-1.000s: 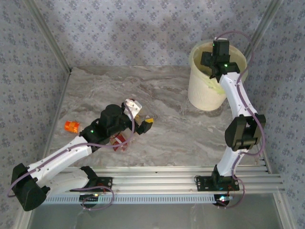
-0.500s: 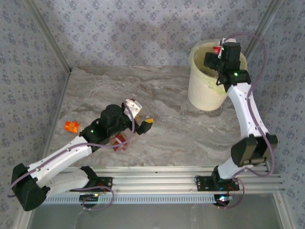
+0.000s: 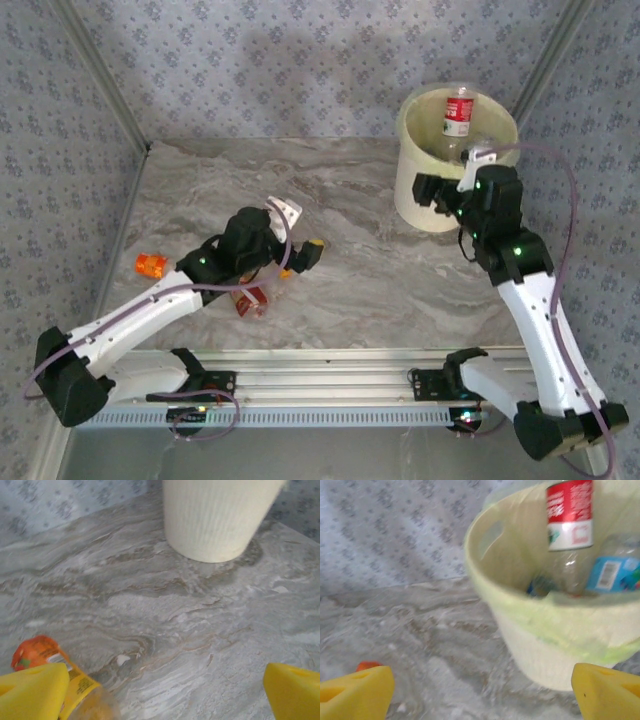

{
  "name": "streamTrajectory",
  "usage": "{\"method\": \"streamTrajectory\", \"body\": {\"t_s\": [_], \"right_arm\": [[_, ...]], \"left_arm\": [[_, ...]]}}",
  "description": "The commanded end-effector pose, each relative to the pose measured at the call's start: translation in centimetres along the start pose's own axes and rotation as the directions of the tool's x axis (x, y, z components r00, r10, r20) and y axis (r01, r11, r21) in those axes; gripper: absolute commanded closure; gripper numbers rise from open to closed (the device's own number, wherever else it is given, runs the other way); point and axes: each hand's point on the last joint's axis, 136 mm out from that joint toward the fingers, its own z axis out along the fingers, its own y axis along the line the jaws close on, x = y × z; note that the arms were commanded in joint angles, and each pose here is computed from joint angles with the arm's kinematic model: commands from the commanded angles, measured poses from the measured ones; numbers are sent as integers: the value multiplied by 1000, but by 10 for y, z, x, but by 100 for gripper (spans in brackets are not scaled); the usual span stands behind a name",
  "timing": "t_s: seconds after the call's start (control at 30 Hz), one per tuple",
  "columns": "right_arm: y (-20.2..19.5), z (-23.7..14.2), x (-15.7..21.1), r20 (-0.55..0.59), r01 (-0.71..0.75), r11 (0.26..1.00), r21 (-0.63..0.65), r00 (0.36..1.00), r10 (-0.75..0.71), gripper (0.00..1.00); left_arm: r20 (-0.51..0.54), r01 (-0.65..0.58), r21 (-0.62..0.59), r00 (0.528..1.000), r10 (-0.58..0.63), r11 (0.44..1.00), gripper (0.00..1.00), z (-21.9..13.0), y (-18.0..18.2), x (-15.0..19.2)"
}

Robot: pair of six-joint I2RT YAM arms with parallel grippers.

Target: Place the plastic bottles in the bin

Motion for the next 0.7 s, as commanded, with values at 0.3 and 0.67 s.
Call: {"method": "streamTrajectory", "body": {"t_s": [0.3,0.67], "right_arm": [[70,-2,133,-335,-257,884,-391,934,123,0],[89,2,208,-467,-255,872,-418,884,35,0]], "left_arm": [[-250,369,-396,838,-486,840,0,-4,65,59],[-336,459,-488,686,-645,743,0,48,114,87]]}}
